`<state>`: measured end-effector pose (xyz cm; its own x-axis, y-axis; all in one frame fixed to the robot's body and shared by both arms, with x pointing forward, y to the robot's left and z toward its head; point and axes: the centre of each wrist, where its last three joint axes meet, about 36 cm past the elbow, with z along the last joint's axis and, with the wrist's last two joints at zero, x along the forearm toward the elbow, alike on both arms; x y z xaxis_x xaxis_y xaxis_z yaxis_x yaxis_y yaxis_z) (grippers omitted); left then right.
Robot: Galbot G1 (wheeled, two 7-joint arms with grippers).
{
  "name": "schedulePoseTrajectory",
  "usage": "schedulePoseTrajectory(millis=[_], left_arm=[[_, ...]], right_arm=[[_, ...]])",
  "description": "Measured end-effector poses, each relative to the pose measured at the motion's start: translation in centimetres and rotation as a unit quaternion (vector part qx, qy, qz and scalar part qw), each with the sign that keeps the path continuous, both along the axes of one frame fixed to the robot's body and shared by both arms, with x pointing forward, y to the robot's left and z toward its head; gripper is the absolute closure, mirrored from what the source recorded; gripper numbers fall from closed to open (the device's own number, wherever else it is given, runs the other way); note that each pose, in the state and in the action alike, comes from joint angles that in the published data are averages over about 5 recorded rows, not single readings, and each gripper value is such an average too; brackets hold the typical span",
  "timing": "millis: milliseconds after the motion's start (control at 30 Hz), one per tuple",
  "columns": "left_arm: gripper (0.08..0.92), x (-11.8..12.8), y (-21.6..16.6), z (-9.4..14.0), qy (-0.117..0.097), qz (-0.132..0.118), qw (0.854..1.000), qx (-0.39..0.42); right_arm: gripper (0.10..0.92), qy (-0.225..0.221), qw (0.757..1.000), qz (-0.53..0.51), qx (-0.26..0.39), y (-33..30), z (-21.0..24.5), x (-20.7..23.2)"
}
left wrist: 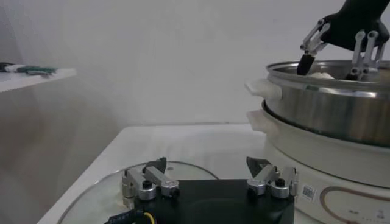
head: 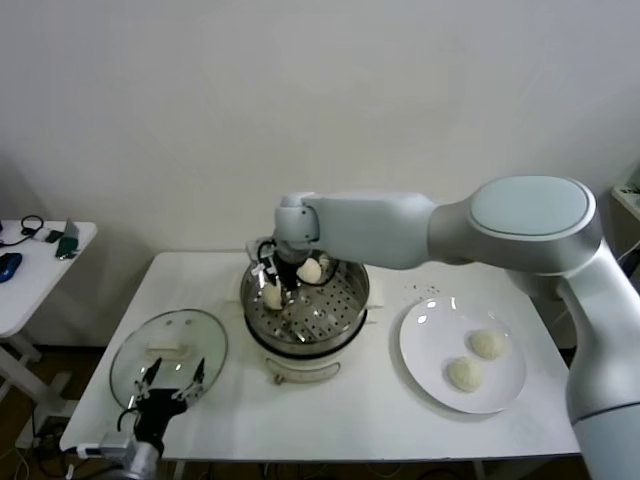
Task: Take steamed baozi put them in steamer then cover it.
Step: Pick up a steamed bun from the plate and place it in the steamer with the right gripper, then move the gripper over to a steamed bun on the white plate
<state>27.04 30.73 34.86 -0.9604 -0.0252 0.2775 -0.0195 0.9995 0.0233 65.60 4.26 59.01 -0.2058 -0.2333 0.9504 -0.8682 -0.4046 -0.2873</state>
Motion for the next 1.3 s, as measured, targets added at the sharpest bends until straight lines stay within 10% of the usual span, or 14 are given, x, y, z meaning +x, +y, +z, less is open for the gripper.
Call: schedulePoseTrajectory(millis=[867,1300], left_arm=[[0.177,0.7,-0.3,-0.3,0.004,-0.007,1.000,0.003],[0.177,1.0,-0.4,-0.4,0.005,-0.003,1.000,-0.002]], right_arm=[[0.200,0.033,0.996,-0.082,0.010,-18.3,13.9,1.5],[0.200,0.062,0.984,-0.165,-0.034,-34.4,7.8,-3.7]])
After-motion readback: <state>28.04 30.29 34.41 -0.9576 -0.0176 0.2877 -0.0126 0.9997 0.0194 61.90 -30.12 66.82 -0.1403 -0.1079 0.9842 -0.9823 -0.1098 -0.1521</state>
